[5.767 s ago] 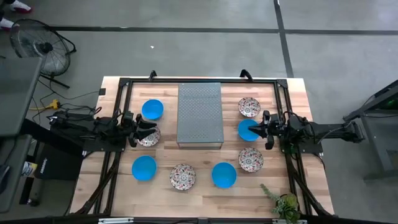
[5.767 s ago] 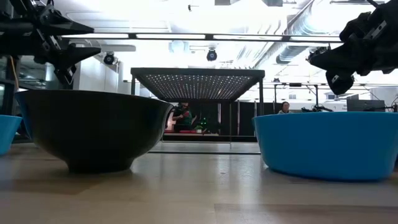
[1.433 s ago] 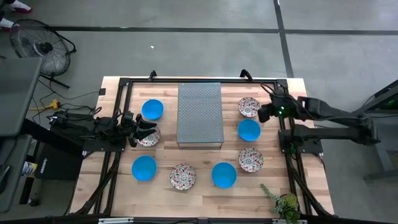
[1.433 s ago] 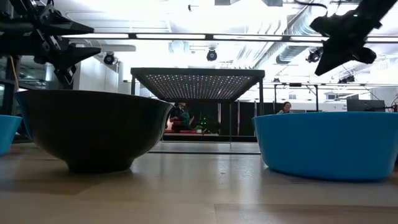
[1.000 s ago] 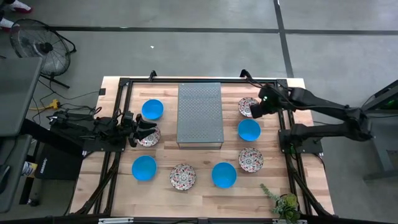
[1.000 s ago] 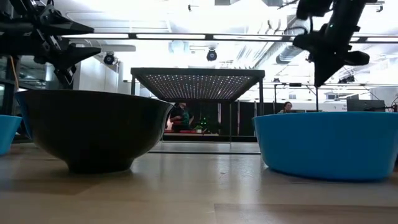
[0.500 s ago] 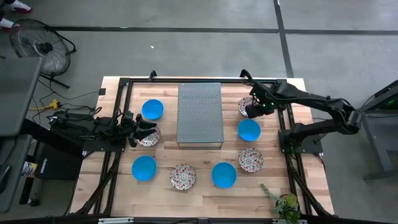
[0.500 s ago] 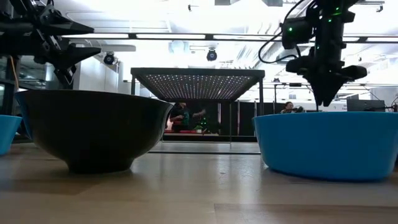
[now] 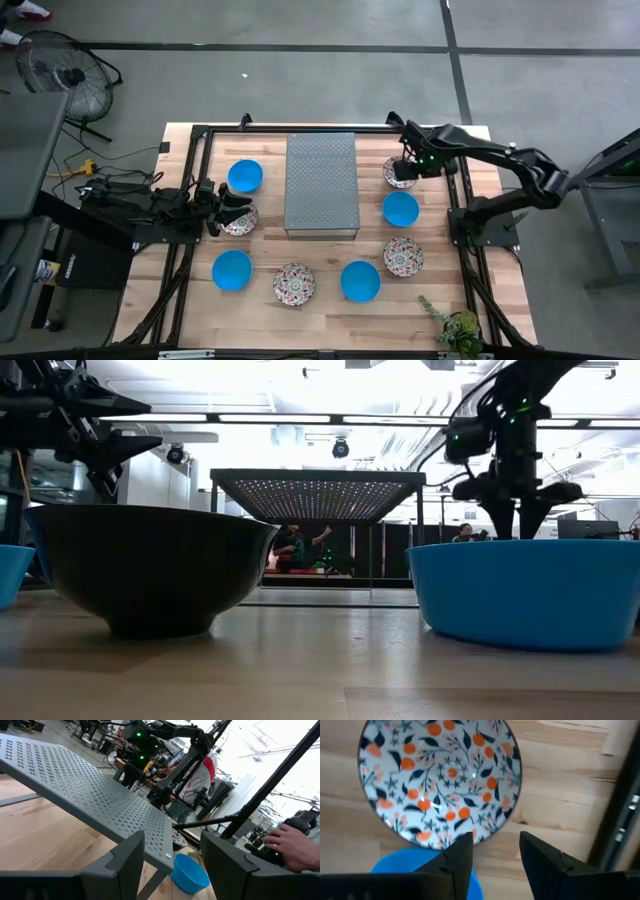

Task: Pick & Place Mini bowls
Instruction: Put the white patterned bowl on the shelf

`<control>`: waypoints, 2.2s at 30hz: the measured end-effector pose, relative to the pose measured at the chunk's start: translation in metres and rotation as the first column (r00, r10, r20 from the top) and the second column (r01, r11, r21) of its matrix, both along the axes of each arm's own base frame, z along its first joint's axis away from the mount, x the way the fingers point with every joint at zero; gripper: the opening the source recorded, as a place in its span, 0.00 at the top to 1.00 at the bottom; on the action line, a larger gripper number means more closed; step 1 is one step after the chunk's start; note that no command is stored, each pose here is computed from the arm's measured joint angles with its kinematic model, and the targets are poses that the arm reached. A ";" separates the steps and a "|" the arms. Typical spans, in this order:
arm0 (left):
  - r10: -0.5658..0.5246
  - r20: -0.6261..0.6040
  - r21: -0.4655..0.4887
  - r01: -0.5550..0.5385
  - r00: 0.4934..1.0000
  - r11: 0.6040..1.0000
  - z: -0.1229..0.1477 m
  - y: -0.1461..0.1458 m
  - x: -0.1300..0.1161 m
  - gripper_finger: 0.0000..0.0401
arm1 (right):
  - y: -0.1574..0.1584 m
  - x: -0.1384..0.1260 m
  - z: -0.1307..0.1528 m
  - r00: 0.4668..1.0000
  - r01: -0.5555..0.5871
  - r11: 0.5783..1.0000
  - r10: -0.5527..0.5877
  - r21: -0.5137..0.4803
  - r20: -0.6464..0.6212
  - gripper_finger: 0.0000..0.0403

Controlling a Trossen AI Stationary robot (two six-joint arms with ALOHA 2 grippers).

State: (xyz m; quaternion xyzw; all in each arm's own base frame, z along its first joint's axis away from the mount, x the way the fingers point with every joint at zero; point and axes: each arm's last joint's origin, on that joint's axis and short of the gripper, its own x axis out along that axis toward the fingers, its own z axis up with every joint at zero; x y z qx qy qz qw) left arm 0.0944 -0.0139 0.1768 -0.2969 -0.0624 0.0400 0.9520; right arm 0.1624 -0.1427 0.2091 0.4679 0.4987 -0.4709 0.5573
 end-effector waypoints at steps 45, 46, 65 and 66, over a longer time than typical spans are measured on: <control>0.000 0.000 0.000 0.000 1.000 1.000 0.000 0.000 0.000 0.53 | -0.041 -0.003 -0.034 0.999 0.001 0.999 0.001 0.045 -0.036 0.95; 0.000 0.000 0.000 0.000 1.000 1.000 0.000 0.000 0.000 0.53 | -0.041 -0.003 -0.034 0.999 -0.001 0.999 0.002 0.045 -0.035 0.96; 0.000 0.000 0.000 0.000 1.000 1.000 0.000 0.000 0.000 0.53 | -0.039 -0.004 -0.031 1.000 0.003 0.999 -0.003 0.052 -0.003 0.97; 0.000 0.000 0.000 0.000 1.000 1.000 0.000 0.000 0.000 0.53 | -0.039 -0.004 -0.029 1.000 0.002 0.999 -0.003 0.049 0.006 0.98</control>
